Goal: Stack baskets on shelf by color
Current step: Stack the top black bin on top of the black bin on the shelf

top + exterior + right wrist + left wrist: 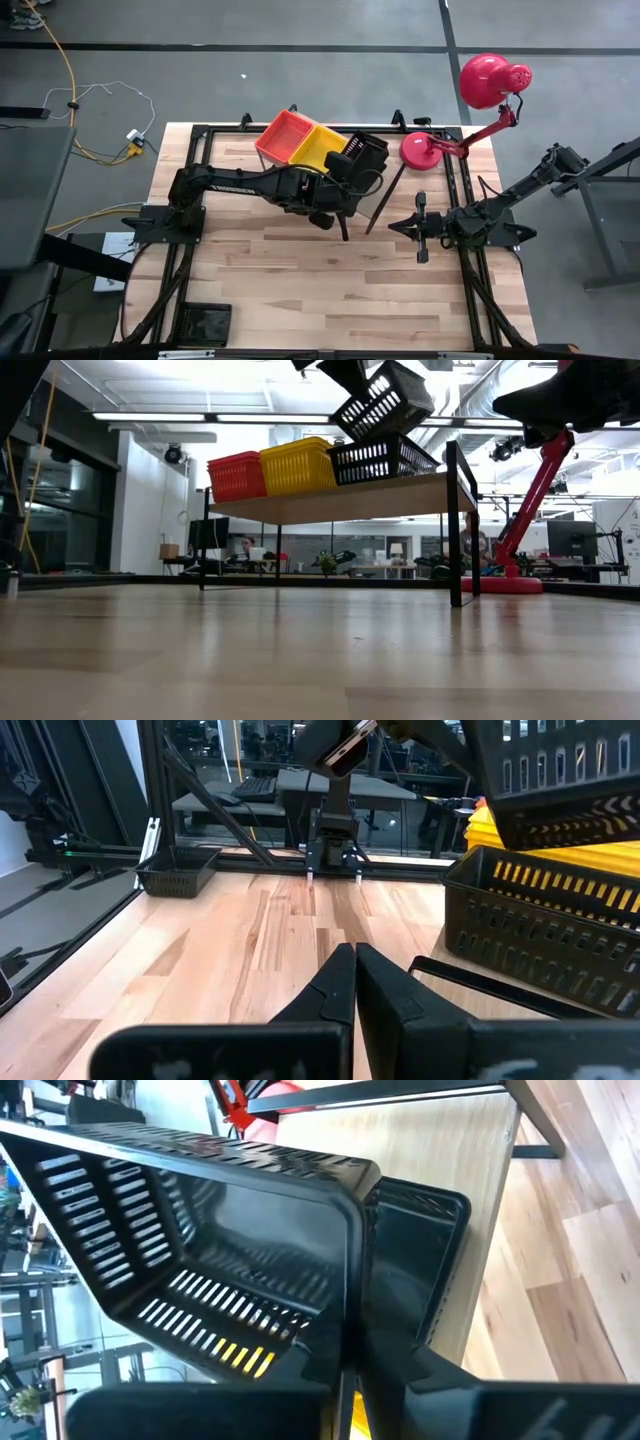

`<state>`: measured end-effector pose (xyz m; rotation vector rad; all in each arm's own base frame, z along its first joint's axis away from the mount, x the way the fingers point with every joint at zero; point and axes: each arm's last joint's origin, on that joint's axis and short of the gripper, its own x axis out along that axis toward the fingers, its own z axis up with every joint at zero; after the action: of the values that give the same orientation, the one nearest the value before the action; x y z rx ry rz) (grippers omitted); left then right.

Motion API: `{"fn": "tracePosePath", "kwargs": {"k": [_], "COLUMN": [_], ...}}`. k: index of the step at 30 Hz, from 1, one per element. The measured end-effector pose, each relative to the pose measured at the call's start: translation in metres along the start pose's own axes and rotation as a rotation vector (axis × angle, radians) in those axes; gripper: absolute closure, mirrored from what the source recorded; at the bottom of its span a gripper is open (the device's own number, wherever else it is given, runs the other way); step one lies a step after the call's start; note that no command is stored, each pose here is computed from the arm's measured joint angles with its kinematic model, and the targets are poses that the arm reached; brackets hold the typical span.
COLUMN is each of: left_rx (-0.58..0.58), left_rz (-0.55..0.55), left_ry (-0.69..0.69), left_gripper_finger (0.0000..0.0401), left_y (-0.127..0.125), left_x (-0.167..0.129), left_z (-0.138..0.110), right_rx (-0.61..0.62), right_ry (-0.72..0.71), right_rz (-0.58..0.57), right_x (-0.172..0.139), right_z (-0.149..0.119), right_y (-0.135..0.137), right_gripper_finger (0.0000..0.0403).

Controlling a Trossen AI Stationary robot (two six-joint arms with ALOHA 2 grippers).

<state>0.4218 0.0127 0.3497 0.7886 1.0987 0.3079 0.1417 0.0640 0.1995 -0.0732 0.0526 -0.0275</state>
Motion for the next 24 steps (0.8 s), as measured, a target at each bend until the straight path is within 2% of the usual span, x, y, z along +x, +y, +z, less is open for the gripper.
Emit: {"fn": "tracePosePath", "kwargs": {"k": [6, 11, 24], "left_rx": [-0.009, 0.001, -0.004], "left_rz": [-0.009, -0.061, -0.037], "left_ry": [0.005, -0.025, -0.007], "left_gripper_finger": [0.0385, 0.0385, 0.0377], "left_y": [0.0006, -0.0009, 0.0023], "left_x": [0.0009, 0.0009, 0.0031], "left_z": [-0.0013, -0.0005, -0.0025], "right_rx": [0.0, -0.001, -0.001], "right_ry": [0.0, 0.002, 0.002], "right_rz": [0.0, 0.0, 0.0], "right_x": [0.0, 0.0, 0.0], "right_z": [0.0, -0.0002, -0.0002], "right_y": [0.0, 0.0, 0.0], "right_gripper_finger": [0.0402, 0.0402, 0.0402]}}
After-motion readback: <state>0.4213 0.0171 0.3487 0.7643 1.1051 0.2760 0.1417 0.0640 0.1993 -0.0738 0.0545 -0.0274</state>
